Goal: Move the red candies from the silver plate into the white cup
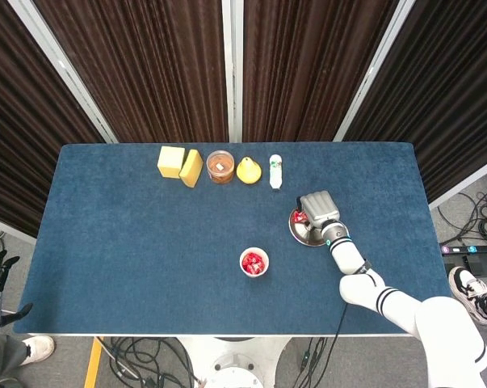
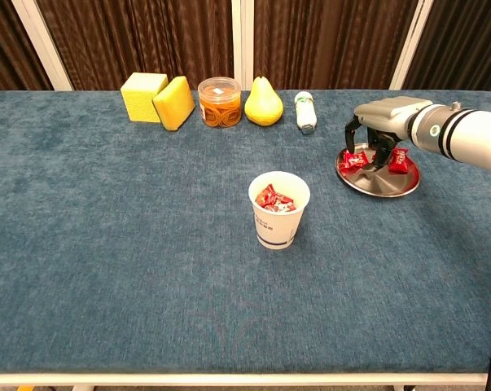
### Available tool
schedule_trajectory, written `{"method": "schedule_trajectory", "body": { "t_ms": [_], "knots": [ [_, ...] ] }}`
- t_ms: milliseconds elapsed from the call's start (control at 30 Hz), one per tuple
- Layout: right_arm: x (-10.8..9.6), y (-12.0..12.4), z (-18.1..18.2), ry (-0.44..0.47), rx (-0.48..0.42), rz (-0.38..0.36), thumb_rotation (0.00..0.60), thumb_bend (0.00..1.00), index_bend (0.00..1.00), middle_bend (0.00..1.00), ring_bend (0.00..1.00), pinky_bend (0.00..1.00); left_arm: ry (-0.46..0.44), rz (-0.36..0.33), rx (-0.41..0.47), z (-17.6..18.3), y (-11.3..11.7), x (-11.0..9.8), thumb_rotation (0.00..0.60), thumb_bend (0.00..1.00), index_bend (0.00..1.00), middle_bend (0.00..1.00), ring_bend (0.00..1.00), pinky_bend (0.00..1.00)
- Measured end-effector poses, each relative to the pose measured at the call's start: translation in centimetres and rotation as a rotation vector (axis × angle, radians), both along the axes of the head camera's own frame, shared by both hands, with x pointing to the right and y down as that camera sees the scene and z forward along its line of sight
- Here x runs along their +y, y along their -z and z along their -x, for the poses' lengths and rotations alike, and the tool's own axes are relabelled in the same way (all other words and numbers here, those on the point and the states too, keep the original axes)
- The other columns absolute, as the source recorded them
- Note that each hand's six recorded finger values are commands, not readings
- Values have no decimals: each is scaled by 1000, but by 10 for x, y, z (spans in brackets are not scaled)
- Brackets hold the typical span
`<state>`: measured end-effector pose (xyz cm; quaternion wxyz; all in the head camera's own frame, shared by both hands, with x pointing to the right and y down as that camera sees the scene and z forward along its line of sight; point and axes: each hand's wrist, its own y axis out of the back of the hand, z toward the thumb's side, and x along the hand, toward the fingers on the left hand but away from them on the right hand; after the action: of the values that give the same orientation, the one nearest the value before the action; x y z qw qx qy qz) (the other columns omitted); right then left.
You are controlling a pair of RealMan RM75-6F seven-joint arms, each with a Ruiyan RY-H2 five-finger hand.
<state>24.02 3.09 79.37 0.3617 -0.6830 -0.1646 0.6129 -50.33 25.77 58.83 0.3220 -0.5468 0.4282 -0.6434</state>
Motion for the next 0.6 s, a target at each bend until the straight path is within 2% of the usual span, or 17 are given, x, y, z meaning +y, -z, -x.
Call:
{"method": "schedule_trajectory", "body": {
  "t_ms": [67,300,433,600],
  "knots": [
    [1,-2,1,1,1,3,600,245,453,979,992,1000,1,0,2,0,0,0,600,0,216,172,141,163],
    [0,-3,4,2,-2,0,600,387,547,979,996,1000,6,-3,2,2,0,1,600,0,216,172,141,163],
    [0,2,6,-2,-24,-6,600,395,559,979,996,1000,7,-4,2,3,0,1,600,0,216,172,141,163],
    [2,22,17,14,-100,-19,600,394,562,979,996,1000,2,-5,2,1,0,0,600,0,216,172,141,163]
  ]
}}
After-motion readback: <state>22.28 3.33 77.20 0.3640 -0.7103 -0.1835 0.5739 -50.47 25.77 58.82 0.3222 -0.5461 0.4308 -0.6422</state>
